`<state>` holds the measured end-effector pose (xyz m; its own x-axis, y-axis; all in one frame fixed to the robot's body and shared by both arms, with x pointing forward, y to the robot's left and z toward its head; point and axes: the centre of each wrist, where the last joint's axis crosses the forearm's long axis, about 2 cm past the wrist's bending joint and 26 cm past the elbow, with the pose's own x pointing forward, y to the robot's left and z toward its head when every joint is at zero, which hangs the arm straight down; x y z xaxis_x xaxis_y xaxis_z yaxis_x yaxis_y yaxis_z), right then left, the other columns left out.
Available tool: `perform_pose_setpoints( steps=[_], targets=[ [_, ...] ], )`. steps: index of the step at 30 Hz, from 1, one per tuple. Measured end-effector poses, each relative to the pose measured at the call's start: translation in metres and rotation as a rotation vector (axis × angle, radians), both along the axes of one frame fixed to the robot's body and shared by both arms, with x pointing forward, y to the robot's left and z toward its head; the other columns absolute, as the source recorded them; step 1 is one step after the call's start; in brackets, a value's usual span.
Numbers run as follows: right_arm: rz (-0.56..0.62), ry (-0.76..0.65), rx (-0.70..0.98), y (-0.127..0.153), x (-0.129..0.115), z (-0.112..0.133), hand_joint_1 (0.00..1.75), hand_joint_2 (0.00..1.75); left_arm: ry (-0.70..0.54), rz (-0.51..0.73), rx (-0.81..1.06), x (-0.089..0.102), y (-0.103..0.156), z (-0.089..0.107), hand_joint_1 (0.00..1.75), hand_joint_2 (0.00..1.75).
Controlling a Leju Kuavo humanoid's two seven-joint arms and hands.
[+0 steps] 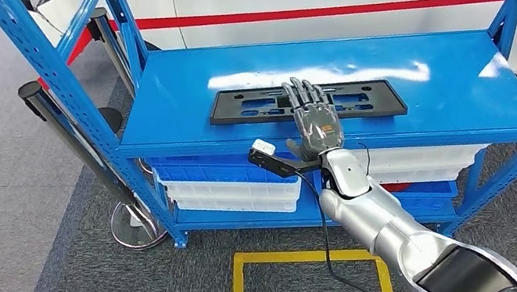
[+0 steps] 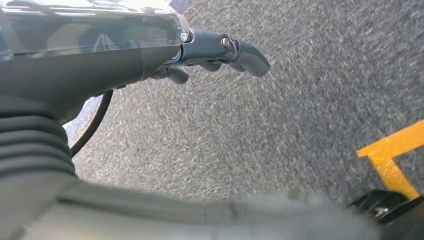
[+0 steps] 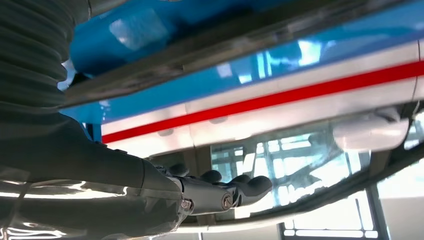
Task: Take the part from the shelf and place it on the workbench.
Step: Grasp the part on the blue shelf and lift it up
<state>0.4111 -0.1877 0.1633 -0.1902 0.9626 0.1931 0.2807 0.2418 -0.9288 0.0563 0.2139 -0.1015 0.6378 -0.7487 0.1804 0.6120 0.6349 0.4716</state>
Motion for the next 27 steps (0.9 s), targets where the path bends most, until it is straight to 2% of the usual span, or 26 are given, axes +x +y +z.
perform_pose_setpoints(
  steps=[8, 14, 22, 25, 26, 27],
  targets=[
    [-0.016, 0.057, -0.006, -0.007, -0.013, -0.026, 0.00, 1.75, 0.018, -0.005, -0.024, -0.003, -0.017, 0.002, 0.00, 0.00],
    [-0.014, 0.061, 0.000, -0.003, -0.015, -0.027, 0.00, 1.75, 0.010, -0.036, -0.056, 0.003, -0.031, 0.006, 0.00, 0.00],
    [0.027, 0.106, 0.005, 0.023, -0.022, -0.032, 0.00, 1.75, 0.020, -0.070, -0.110, 0.004, -0.047, 0.009, 0.00, 0.00],
    [0.060, 0.101, 0.008, 0.041, -0.021, -0.024, 0.00, 1.75, -0.017, -0.093, -0.146, 0.011, -0.051, 0.011, 0.00, 0.00],
    [0.074, 0.092, 0.010, 0.049, -0.020, -0.018, 0.24, 1.75, -0.039, -0.102, -0.158, 0.015, -0.052, 0.012, 0.00, 0.00],
    [0.091, 0.086, 0.012, 0.057, -0.019, -0.013, 0.67, 1.75, -0.062, -0.110, -0.168, 0.019, -0.053, 0.013, 0.00, 0.00]
  ],
)
